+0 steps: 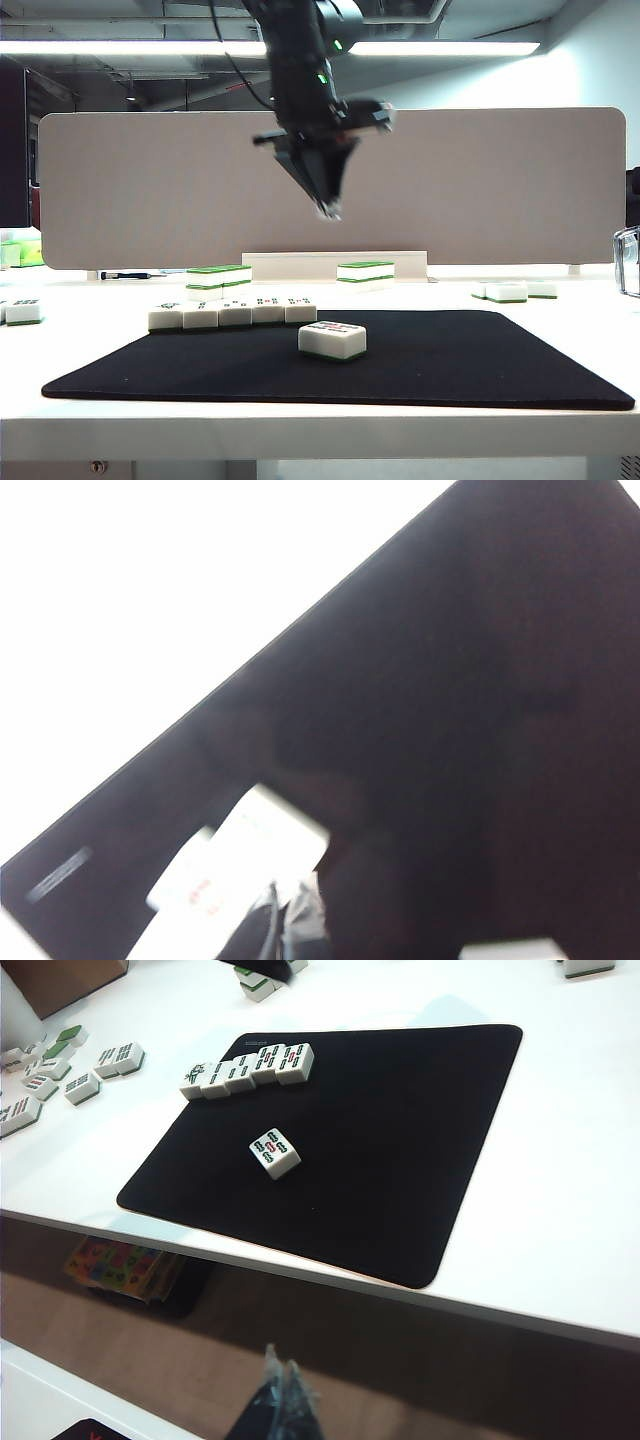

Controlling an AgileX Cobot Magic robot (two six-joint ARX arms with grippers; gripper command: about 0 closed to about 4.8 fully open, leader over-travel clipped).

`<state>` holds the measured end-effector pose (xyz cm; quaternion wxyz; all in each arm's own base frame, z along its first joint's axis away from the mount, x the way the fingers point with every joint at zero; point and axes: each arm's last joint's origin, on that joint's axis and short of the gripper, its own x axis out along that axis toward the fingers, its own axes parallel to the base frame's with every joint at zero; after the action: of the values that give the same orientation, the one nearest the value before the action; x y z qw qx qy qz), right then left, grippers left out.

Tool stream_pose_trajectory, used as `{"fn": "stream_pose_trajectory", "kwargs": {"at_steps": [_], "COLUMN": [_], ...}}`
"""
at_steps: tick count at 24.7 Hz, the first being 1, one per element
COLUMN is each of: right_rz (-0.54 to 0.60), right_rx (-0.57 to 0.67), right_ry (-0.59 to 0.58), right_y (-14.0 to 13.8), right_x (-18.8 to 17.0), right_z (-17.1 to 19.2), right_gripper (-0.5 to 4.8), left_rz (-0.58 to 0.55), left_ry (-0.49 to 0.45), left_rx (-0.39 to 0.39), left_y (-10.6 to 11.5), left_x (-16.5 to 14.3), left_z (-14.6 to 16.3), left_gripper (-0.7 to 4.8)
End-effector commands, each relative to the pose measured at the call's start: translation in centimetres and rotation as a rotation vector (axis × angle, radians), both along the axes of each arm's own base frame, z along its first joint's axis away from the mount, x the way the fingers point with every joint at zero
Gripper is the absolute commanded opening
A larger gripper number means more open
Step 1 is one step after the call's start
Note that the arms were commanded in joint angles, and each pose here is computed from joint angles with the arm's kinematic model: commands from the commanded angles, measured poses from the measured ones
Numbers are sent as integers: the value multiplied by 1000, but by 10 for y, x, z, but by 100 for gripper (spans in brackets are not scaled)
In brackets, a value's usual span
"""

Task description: Align six mahjong tiles in a row on the table.

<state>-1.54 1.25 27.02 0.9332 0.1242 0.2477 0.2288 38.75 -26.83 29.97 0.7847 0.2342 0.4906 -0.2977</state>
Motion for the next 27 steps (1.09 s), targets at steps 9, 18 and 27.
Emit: {"fn": "stream_pose_trajectory", "kwargs": {"at_steps": [9,18,27], "right_rz": [1,1,1], "right_rx": [-2,-2,-2], "right_ry": [-28,-27,-26], "right_y": [0,0,0], "right_x": [-2,-2,-2], "right_z": [1,1,1], "right_gripper": [-1,-1,-1], "left_rz": [-45,-63,58], "left_ry": [193,295,266], "left_rx": [-22,29,108], "left_y": [33,2,-27], "left_x": [-53,-73,-77], "left_z": [-1,-55,-88], "left_gripper": [88,319,378]}}
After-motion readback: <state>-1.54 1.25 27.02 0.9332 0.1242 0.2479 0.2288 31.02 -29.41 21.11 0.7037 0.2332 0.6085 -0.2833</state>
